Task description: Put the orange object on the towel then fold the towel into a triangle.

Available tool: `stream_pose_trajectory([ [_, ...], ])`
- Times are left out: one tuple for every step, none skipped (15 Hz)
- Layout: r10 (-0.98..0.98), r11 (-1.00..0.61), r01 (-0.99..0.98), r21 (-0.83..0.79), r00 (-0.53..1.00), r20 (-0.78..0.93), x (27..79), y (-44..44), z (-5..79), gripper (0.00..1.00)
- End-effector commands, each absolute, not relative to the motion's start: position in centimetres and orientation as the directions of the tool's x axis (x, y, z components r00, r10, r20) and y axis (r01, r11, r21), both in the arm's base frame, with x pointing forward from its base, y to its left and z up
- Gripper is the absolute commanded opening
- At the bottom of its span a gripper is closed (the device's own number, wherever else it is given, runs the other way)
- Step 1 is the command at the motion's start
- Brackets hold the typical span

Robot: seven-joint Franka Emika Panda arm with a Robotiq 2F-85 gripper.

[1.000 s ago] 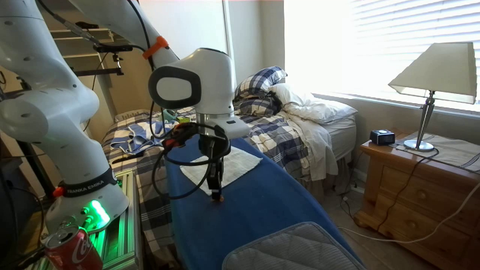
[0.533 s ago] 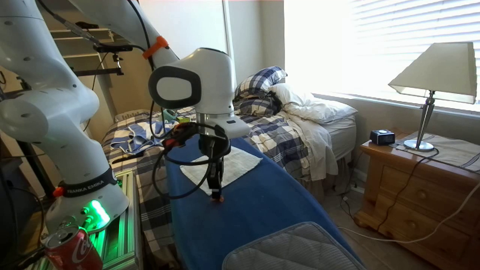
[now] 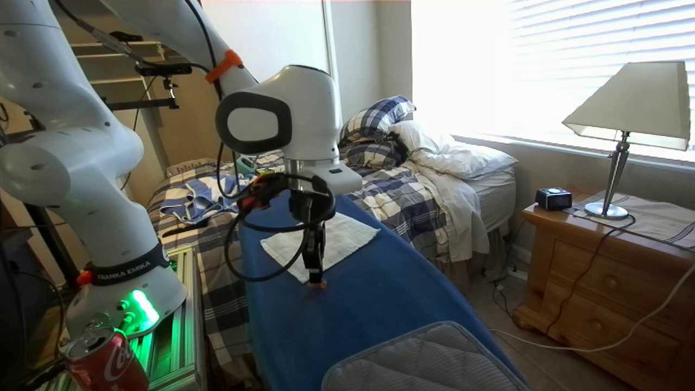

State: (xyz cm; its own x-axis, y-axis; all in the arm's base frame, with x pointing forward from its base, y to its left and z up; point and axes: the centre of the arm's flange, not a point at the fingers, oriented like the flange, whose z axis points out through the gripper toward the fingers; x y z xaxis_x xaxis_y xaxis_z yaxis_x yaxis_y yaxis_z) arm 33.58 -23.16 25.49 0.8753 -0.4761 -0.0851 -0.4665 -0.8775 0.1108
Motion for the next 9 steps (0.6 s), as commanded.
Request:
stream_pose_trajectory([
  [-0.453, -0.888, -0.443, 0.124, 0.888, -0.079, 33.5, -22.6, 26.6, 0.14],
  [-0.45, -0.89, -0.439, 0.125, 0.89, -0.077, 33.6, -22.4, 26.7, 0.14],
  [-0.447, -0.891, -0.436, 0.123, 0.892, -0.075, 33.7, -22.3, 26.8, 0.14],
  [-0.442, -0.894, -0.432, 0.123, 0.894, -0.073, 33.9, -22.1, 27.0, 0.13],
  [-0.436, -0.896, -0.427, 0.123, 0.897, -0.069, 34.1, -21.9, 27.1, 0.13],
  [-0.427, -0.9, -0.418, 0.122, 0.902, -0.066, 34.4, -21.6, 27.3, 0.13],
  [-0.418, -0.904, -0.409, 0.124, 0.906, -0.06, 34.7, -21.3, 27.5, 0.14],
  [-0.406, -0.909, -0.397, 0.123, 0.912, -0.055, 35.1, -20.8, 27.7, 0.16],
  [-0.395, -0.914, -0.386, 0.125, 0.917, -0.051, 35.4, -20.4, 27.9, 0.15],
])
